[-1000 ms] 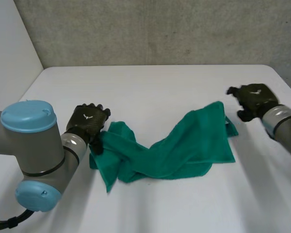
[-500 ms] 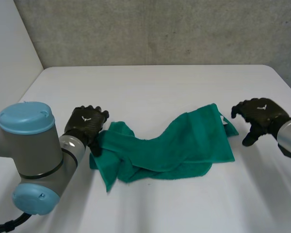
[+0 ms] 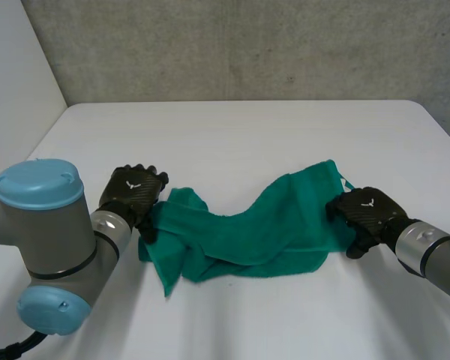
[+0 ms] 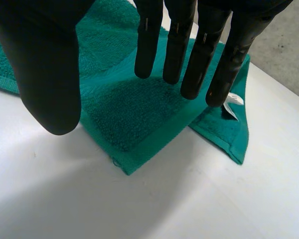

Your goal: Fold the towel.

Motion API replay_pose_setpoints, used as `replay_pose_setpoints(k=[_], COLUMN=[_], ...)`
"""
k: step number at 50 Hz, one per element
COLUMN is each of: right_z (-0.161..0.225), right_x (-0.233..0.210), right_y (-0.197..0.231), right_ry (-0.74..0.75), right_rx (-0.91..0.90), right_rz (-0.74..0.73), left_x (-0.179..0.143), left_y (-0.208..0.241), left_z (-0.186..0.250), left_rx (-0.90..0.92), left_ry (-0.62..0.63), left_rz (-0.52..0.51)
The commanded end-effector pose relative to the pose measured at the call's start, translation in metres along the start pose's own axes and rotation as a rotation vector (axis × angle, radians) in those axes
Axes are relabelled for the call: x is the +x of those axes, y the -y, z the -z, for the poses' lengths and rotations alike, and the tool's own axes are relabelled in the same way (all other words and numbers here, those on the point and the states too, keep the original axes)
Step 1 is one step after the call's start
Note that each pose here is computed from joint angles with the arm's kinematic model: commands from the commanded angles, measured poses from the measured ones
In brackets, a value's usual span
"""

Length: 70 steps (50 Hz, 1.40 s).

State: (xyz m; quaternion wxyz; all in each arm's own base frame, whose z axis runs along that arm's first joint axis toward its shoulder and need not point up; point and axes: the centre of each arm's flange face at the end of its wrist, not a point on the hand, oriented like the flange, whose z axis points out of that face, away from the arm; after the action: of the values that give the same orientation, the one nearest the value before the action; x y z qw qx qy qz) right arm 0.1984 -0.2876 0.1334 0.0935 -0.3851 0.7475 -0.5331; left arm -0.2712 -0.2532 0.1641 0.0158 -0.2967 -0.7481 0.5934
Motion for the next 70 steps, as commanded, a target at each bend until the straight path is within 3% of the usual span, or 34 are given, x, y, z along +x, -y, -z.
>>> replay_pose_setpoints(k=[1,46,51,57,61,67,70], right_z=[-0.005,-0.052,-0.055,-0.029,-0.02,-0.014,-0.013], right_x=[-0.004,0.002,0.014,0.035,0.036,0.04,0.055], right_y=[-0.001,0.005,0.014,0.061,0.065,0.061,0.055], right_ry=[0.013,-0.077,-0.132,-0.237,-0.248,-0.248,-0.279], right_rx=[0.004,0.019,0.036,0.129,0.102,0.053,0.031], right_rz=[0.008,0.097,0.097,0.133,0.122,0.102,0.094], left_x=[0.0,0.0,-0.001,0.0,0.0,-0.01,-0.021], left_y=[-0.001,-0.003,-0.003,-0.007,-0.006,0.005,0.012], left_z=[-0.001,0.001,0.002,0.005,0.006,0.008,0.009], left_rx=[0.0,-0.009,-0.014,-0.029,-0.026,0.005,0.025], left_ry=[-0.001,0.001,0.006,-0.001,0.0,0.025,0.052], left_rz=[0.0,0.0,0.0,0.0,0.006,0.108,0.235])
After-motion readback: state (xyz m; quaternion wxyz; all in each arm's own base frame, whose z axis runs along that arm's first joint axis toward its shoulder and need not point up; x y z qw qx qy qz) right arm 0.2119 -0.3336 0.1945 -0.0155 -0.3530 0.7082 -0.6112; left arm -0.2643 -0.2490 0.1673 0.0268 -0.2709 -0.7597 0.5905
